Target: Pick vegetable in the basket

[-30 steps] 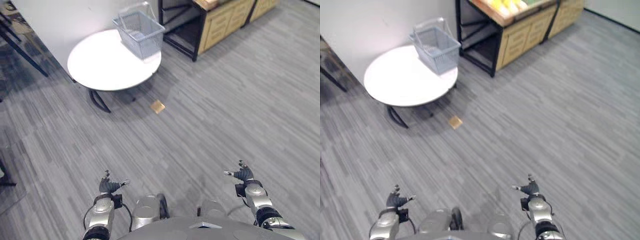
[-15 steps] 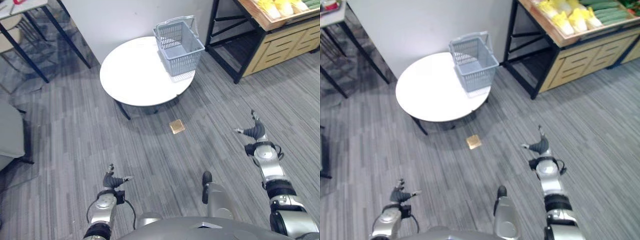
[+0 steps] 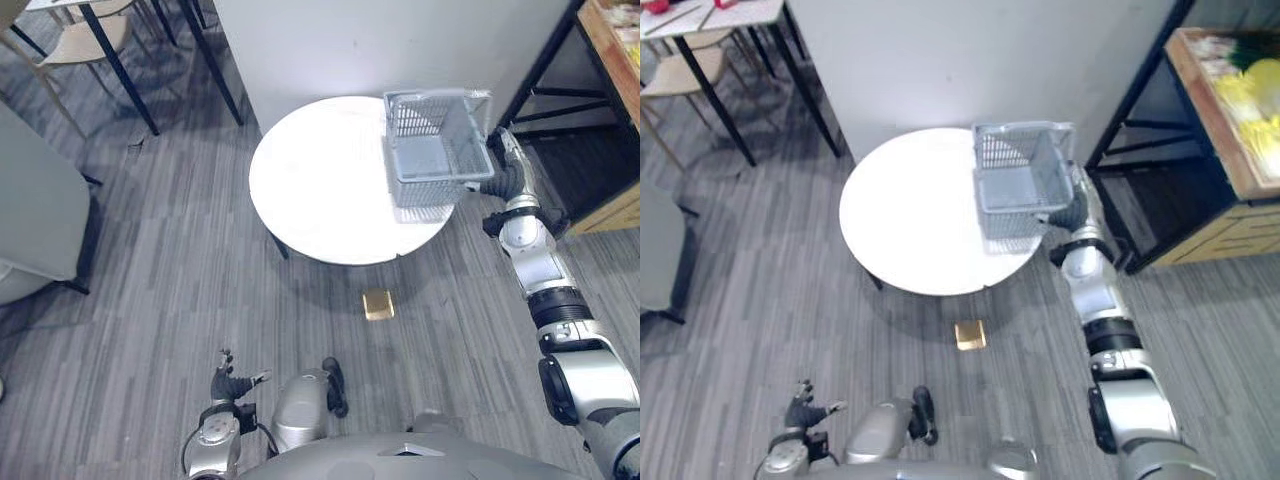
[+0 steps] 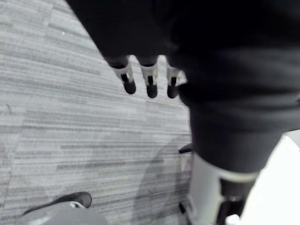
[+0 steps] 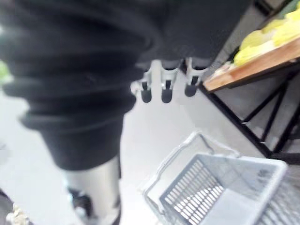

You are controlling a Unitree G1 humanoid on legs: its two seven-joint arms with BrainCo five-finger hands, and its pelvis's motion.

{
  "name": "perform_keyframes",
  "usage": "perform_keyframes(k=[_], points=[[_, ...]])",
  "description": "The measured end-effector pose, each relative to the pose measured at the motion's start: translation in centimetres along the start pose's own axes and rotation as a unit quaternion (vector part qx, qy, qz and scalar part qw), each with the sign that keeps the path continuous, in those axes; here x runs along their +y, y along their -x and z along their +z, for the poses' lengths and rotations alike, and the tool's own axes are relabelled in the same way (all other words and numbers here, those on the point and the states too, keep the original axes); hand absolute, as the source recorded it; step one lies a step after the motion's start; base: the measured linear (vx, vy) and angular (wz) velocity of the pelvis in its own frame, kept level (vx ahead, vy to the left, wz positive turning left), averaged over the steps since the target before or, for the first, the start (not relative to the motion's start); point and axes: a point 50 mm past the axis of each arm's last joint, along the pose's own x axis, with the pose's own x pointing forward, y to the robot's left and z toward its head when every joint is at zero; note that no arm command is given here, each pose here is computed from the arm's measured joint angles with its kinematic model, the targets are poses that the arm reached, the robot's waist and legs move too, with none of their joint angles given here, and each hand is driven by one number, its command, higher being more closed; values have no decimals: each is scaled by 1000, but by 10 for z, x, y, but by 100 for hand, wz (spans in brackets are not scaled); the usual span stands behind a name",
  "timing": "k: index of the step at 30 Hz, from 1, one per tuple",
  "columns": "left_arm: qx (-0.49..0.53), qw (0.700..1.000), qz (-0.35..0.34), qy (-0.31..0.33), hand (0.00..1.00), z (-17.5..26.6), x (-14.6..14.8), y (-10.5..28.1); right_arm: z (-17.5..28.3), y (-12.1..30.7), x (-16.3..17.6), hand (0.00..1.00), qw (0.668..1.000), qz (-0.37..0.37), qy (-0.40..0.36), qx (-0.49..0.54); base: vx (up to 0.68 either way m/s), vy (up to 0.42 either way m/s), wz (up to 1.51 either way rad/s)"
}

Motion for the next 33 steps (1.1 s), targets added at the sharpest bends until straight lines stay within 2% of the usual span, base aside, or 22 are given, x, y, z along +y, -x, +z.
perform_keyframes(k=[3, 7, 10, 14, 19, 24, 25, 26, 30, 33], points=[[-13, 1000, 8, -5, 0, 8, 6, -5, 20, -12, -9, 0, 999, -14, 1, -32, 358, -144, 67], [-43, 999, 3, -12, 0, 29, 4, -14, 17, -19, -29, 0, 998, -33, 27, -35, 282, -305, 83], [-48, 998, 9, -47, 0, 29, 20, -15, 16, -21, -33, 0, 998, -36, 47, -34, 291, -473, 53], [-49, 998, -16, -25, 0, 24, -2, -8, 20, -32, -54, 0, 995, -57, 74, -36, 152, -342, 18], [-71, 997, -32, -31, 0, 34, -12, -10, 31, -48, -74, 0, 991, -71, 107, -43, 3, -153, 18], [-110, 992, -48, -41, 0, 50, -20, -10, 34, -62, -75, 0, 989, -54, 136, -22, -92, 22, 24], [-112, 992, -49, -42, 0, 51, -21, -10, 35, -65, -76, 100, 989, -52, 140, -19, -63, 16, 22], [-118, 991, -52, -42, 0, 55, -25, -11, 47, -71, -93, 100, 983, -89, 155, -34, -62, 11, 19], [-144, 986, -72, -51, 0, 72, -39, -14, 60, -83, -147, 100, 969, -143, 200, -27, -43, -5, 28], [-159, 982, -95, -43, 0, 83, -52, -13, 54, -82, -178, 100, 963, -167, 212, -2, -4, 10, 41]])
